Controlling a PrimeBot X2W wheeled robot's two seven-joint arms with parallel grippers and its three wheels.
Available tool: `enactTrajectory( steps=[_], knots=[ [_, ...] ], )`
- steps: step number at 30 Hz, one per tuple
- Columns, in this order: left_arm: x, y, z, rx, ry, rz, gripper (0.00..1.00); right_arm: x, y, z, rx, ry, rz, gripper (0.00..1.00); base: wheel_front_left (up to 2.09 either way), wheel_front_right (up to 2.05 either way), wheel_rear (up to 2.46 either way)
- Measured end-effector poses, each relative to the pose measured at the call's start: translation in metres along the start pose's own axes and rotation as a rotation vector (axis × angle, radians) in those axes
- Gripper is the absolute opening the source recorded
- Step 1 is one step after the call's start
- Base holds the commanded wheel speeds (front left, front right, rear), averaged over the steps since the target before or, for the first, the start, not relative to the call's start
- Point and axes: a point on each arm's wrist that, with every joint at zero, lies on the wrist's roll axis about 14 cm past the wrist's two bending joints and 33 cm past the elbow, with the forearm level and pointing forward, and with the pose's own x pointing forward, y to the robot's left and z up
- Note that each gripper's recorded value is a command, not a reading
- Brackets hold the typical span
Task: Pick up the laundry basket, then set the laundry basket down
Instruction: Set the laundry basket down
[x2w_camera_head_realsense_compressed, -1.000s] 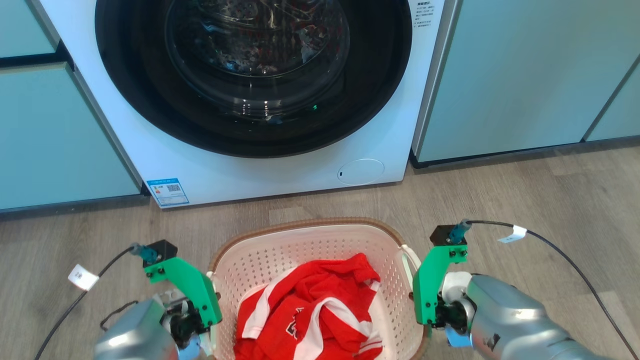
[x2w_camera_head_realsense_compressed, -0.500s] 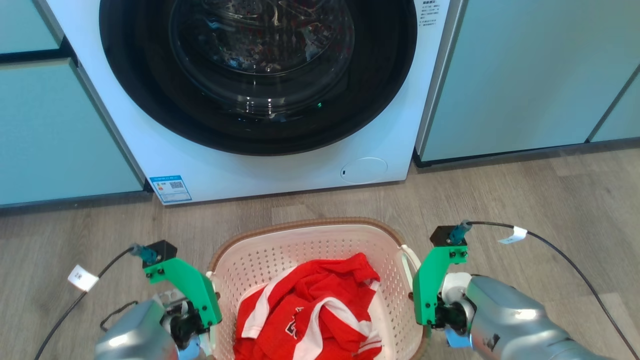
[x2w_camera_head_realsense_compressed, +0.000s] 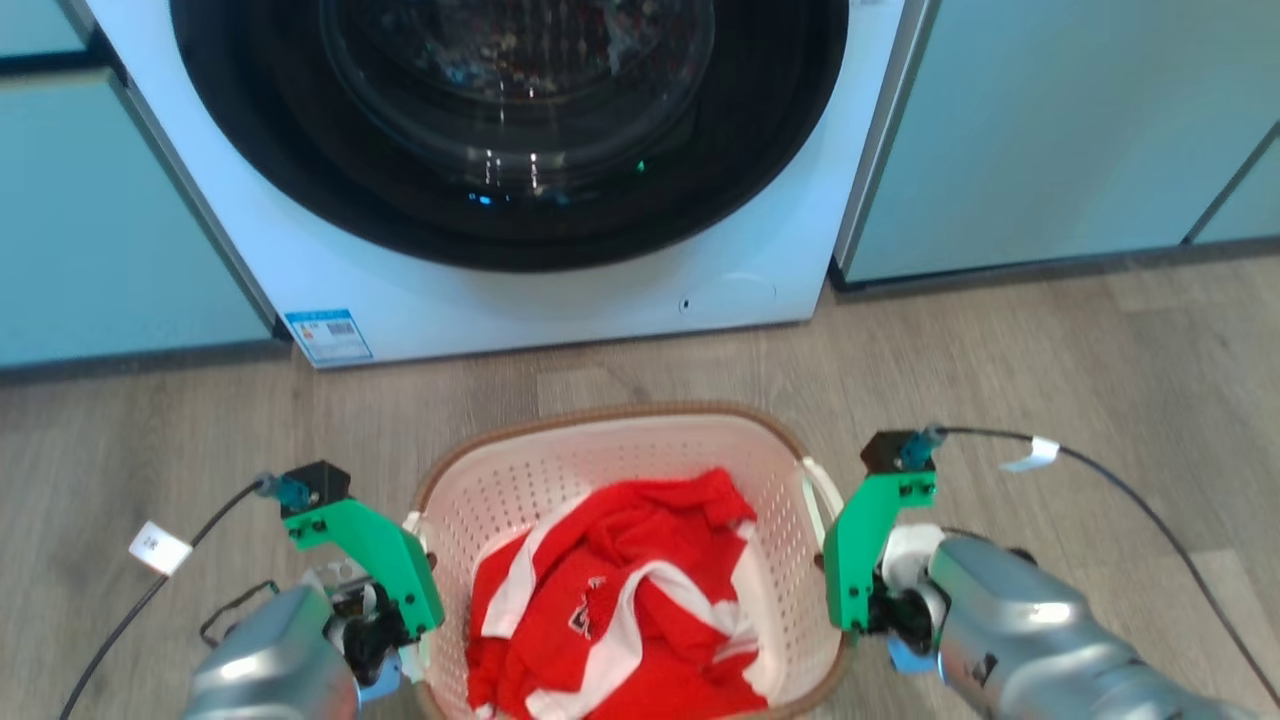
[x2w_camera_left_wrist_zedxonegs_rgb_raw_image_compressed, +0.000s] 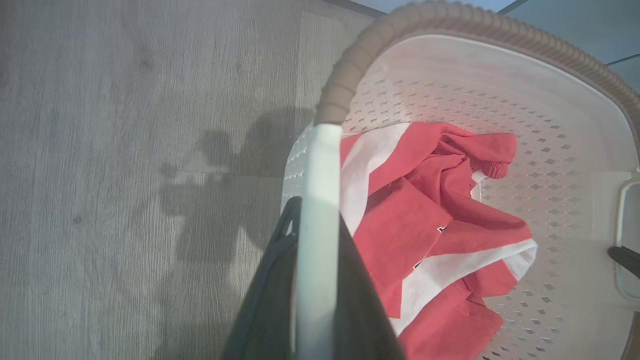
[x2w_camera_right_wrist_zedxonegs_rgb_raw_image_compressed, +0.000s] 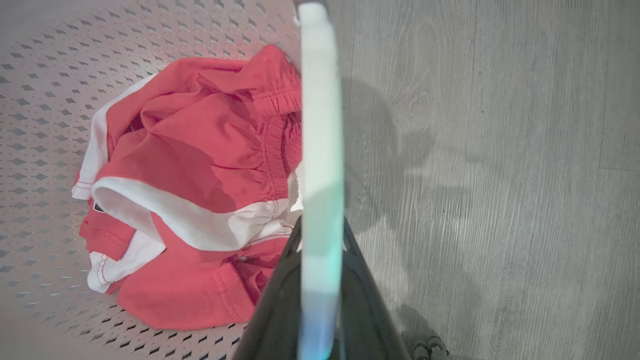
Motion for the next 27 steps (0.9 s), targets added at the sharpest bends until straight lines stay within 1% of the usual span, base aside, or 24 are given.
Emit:
enactTrajectory(
  steps=[4,7,10,12,17,27],
  knots=[
    [0.012,0.002,0.005,-0.008,-0.008,0.0,0.0,0.01,-0.006,0.011,0.0,-0.015,-0.007,0.0,0.0,0.0,0.0],
    [0.029,0.002,0.021,-0.009,-0.027,-0.007,0.0,0.026,-0.013,0.023,0.004,-0.022,-0.013,0.0,0.0,0.0,0.0],
    [0.044,0.004,0.026,-0.015,-0.023,-0.009,0.0,0.04,-0.019,0.028,0.008,-0.021,-0.02,0.0,0.0,0.0,0.0],
    [0.049,0.006,0.027,-0.016,-0.02,-0.008,0.0,0.045,-0.022,0.029,0.011,-0.017,-0.023,0.0,0.0,0.0,0.0],
    [0.075,0.015,0.022,-0.025,0.006,-0.004,0.0,0.071,-0.035,0.026,0.025,0.008,-0.033,0.0,0.0,0.0,0.0],
    [0.13,0.028,0.021,-0.008,0.02,-0.014,0.0,0.123,-0.063,0.025,0.03,0.005,-0.063,0.0,0.0,0.0,0.0]
  ],
)
